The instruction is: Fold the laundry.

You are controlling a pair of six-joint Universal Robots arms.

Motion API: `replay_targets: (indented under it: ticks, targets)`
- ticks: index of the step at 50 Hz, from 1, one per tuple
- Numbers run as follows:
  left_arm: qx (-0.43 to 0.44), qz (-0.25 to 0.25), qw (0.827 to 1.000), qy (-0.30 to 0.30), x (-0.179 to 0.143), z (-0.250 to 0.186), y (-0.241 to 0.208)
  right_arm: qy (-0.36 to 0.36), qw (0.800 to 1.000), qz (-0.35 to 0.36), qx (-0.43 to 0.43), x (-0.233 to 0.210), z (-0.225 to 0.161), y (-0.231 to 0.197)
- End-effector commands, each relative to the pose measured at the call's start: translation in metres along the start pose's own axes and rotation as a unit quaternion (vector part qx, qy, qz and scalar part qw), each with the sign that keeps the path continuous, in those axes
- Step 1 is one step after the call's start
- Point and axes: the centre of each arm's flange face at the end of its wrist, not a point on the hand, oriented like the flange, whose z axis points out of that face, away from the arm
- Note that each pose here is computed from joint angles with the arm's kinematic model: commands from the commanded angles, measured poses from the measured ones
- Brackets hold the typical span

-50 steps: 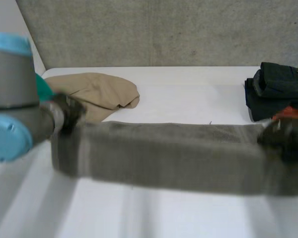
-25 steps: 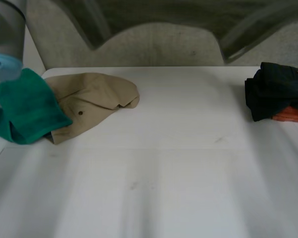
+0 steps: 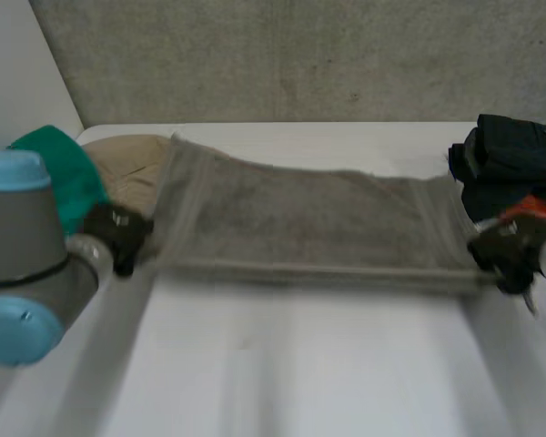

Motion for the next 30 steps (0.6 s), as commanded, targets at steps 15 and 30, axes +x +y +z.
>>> replay_targets:
  ticks: [15, 30]
  targets:
    - [0.005, 0.042, 0.999, 0.004, -0.007, -0.011, -0.03, 0.029, 0.997, -0.056, 0.05, 0.0, 0.016, 0.002]
    - [0.011, -0.02, 0.996, -0.087, -0.023, 0.063, -0.058, 0.155, 0.969, -0.054, 0.183, 0.02, 0.112, -0.033]
